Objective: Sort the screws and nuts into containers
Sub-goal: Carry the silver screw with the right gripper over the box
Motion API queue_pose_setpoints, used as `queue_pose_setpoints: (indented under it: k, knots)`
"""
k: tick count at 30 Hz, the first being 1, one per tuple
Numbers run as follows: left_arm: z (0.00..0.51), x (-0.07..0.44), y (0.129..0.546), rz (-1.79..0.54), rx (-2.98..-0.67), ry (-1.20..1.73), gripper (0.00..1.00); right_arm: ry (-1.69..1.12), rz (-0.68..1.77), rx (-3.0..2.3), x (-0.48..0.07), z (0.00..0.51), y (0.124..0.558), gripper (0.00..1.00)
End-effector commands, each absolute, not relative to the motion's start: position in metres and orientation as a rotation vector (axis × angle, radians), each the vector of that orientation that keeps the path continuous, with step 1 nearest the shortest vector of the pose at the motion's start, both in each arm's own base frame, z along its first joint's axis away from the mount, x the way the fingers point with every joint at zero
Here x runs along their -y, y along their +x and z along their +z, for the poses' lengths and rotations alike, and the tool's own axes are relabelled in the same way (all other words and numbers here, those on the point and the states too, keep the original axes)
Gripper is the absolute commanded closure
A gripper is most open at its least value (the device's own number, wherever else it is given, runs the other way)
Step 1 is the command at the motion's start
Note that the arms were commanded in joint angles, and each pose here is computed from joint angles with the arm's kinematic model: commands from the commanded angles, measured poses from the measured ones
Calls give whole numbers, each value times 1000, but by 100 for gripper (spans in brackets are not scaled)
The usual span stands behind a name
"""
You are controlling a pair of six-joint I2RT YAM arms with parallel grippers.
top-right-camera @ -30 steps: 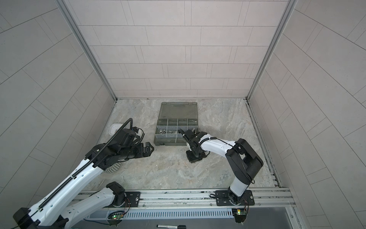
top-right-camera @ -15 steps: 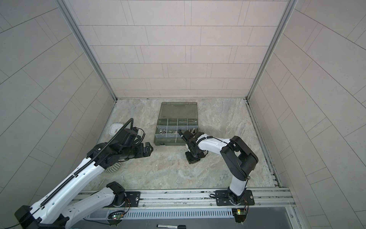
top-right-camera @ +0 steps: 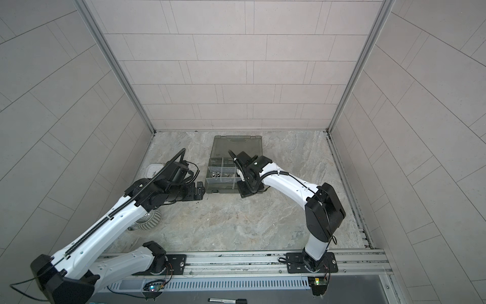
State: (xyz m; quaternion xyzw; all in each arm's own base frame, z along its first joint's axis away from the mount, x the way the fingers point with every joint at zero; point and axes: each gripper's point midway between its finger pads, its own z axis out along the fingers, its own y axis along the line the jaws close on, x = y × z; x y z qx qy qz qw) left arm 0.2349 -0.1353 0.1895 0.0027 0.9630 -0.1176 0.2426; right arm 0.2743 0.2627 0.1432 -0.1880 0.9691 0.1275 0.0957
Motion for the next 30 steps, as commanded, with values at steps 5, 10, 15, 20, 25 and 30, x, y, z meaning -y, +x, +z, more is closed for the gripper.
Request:
queue_pose_setpoints:
  k: [5, 10, 15, 20, 25, 30]
  knots:
    - [203, 133, 264, -293, -2611, 58, 0, -590, 387, -2890, -295, 145, 306, 100]
    - [203, 125, 276, -304, -2625, 42, 0, -600, 410, -2889, -319, 137, 331, 100]
    - [202, 117, 286, -321, -2636, 13, 0, -589, 419, -2903, -330, 127, 351, 100]
    - [197, 113, 295, -335, -2650, -2, 0, -570, 420, -2917, -333, 120, 365, 100]
    - [196, 113, 303, -335, -2659, 8, 0, -545, 432, -2927, -334, 112, 377, 100]
    - [194, 112, 309, -332, -2669, 16, 0, -504, 448, -2929, -331, 108, 392, 100]
